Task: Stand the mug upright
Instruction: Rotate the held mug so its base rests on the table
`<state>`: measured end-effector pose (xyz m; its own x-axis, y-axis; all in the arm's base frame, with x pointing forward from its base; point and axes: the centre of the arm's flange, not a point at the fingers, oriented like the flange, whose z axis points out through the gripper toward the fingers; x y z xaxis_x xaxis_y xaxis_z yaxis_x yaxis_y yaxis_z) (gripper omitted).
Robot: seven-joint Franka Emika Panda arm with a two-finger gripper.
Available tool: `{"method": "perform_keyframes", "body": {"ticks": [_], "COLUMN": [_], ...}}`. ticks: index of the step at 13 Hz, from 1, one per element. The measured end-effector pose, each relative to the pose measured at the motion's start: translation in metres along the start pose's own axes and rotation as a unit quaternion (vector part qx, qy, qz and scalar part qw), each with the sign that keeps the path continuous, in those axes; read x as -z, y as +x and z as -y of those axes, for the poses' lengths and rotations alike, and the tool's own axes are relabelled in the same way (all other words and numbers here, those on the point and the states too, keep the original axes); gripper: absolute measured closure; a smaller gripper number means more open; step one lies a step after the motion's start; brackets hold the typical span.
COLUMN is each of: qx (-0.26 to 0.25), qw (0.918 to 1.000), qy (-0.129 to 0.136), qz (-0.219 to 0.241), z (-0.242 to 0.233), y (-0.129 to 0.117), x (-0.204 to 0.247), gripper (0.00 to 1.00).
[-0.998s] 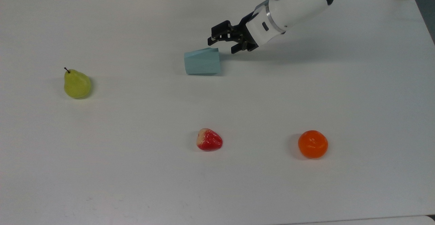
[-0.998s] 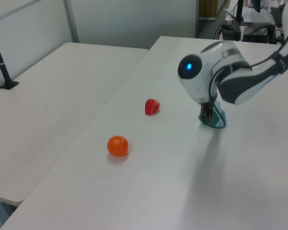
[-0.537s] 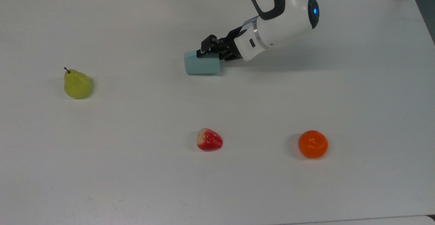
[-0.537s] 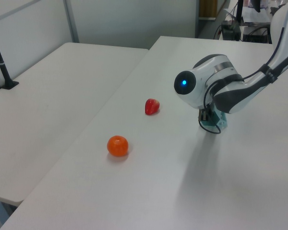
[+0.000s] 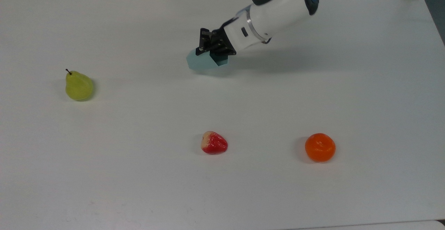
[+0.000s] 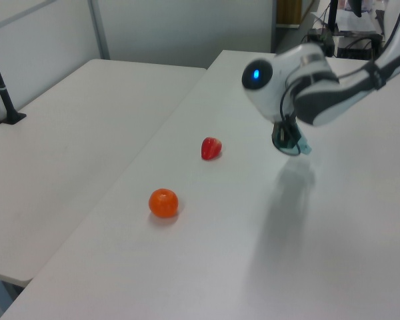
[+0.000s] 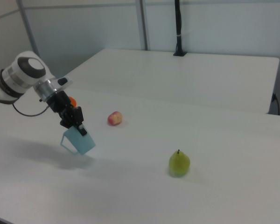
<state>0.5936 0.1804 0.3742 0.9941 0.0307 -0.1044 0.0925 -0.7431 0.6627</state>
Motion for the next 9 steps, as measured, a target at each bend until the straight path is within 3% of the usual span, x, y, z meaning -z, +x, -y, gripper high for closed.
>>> {"method": "perform_keyframes", "body": {"ticks": [2,4,5,6,9], "qx": [0.014,0.029,0.036,0.046,0.116], "qw": [0.998,0.989,0.9798,0.9738,0.9459], "qy": [0.062,0.144,0.192,0.215,0.29], "qz": [0.007,-0.019,-0.043,-0.056,-0.088], "z": [-0.03,-0.037,-0.034,-0.031,-0.013], "y": [-0.004,0.001,0.008,0.012,0.024], "x": [0.014,0.025,0.028,0.025,0.002], "gripper": [0.96,0.96,0.96,0.96,0.96]}}
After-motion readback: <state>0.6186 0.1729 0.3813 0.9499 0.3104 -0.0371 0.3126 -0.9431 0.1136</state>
